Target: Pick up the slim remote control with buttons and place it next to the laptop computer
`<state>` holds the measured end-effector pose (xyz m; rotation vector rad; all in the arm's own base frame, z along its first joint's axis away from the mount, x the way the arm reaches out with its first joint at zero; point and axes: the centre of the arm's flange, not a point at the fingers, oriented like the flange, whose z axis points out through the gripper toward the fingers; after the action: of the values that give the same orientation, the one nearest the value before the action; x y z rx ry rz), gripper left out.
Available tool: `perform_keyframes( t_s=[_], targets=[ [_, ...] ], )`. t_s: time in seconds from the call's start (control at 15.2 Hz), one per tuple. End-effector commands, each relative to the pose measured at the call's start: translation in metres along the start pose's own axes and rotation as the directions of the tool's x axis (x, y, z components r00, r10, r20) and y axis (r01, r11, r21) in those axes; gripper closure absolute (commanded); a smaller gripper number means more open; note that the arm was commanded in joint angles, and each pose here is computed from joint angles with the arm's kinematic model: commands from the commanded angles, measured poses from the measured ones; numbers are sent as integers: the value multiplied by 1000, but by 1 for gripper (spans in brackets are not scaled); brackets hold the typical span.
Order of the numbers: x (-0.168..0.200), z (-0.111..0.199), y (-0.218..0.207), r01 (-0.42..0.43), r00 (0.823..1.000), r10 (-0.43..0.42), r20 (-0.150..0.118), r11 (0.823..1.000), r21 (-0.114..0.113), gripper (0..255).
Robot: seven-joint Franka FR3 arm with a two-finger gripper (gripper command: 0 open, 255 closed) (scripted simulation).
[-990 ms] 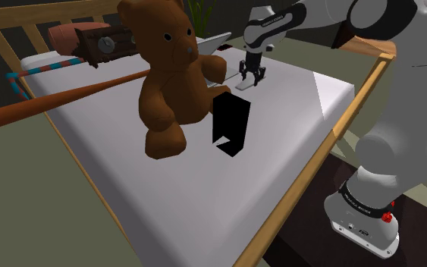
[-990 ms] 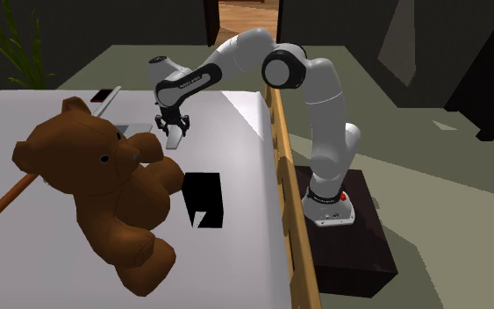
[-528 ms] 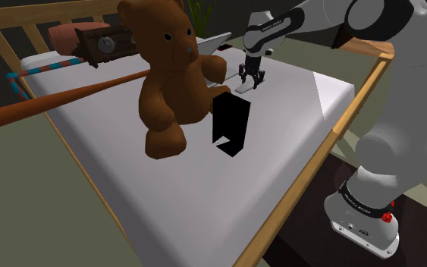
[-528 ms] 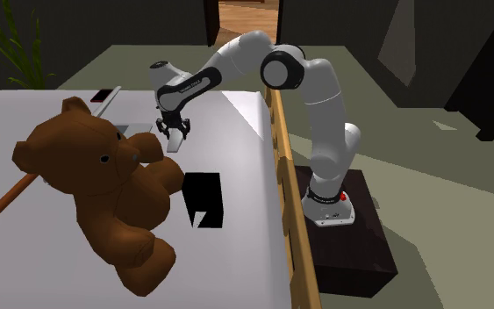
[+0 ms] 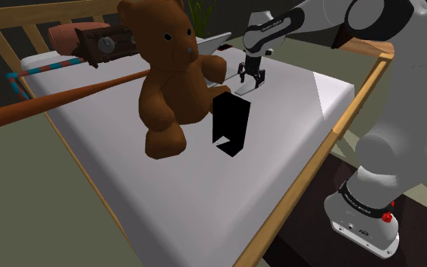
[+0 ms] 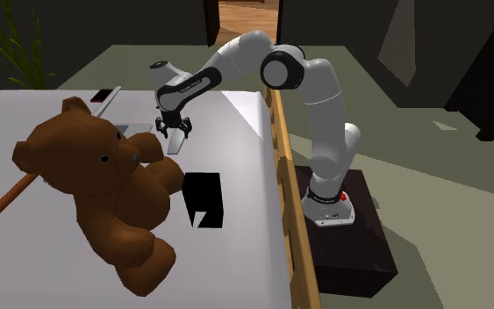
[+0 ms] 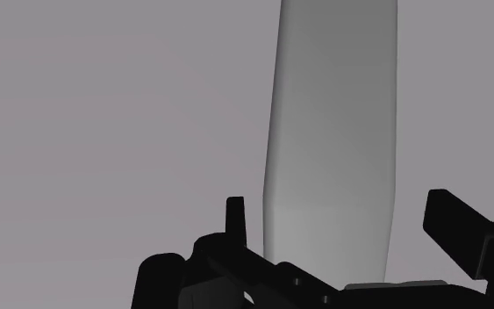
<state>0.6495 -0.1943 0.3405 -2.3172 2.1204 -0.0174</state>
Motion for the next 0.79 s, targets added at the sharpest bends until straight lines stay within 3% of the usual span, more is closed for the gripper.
perform_keyframes(
  t_s=[0.0, 0.26, 0.73],
  targets=[
    [0, 0, 0, 0, 1000, 0, 0, 1000, 0, 0],
    [0, -50, 0, 0, 1000, 0, 0, 1000, 0, 0],
    [0, -50, 0, 0, 1000, 0, 0, 1000, 0, 0]
  ],
)
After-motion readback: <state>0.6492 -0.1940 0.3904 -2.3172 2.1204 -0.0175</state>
